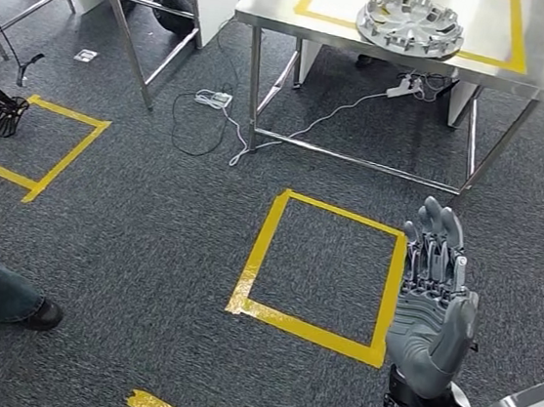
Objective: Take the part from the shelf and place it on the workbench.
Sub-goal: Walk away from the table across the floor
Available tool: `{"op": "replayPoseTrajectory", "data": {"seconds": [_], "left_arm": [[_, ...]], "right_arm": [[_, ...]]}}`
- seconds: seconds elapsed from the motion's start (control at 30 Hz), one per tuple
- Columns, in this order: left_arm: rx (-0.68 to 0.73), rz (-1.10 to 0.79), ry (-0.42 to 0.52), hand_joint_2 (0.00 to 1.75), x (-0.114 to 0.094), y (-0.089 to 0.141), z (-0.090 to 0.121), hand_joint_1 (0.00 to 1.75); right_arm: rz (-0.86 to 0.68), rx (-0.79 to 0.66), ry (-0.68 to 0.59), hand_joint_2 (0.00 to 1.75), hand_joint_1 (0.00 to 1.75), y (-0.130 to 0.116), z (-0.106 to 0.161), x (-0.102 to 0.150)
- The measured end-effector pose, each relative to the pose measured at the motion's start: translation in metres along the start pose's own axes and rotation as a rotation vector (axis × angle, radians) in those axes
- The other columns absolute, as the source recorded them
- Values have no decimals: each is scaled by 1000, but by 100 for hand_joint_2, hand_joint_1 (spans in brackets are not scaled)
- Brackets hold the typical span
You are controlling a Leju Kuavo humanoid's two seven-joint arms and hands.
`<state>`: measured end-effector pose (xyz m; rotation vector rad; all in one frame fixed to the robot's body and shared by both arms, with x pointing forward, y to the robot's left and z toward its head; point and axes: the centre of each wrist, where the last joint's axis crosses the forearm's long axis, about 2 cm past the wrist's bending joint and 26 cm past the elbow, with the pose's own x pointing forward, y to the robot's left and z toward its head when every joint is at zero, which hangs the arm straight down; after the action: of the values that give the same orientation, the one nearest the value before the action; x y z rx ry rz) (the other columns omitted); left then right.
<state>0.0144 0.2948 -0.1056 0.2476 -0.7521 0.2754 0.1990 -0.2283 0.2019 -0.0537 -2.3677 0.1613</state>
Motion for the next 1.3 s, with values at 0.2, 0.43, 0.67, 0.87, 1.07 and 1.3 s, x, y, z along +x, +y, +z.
{"op": "replayPoseTrajectory", "data": {"seconds": [0.2,0.43,0.67,0.87,1.07,1.3], "left_arm": [[1,2,2,0,-1,0,1,0],[-1,4,2,0,-1,-2,1,0],[-2,10,5,0,-1,-2,2,0],[-1,10,9,0,-2,-1,3,0],[-6,10,9,0,-1,-1,4,0],[0,14,9,0,-2,0,4,0]], "right_arm": [[1,1,-5,0,0,0,-2,0],[2,1,1,0,0,0,0,0],[7,0,4,0,0,0,1,0],[15,0,5,0,0,0,2,0],[29,3,-7,0,0,0,0,0],[30,9,-8,0,0,1,0,0]]}}
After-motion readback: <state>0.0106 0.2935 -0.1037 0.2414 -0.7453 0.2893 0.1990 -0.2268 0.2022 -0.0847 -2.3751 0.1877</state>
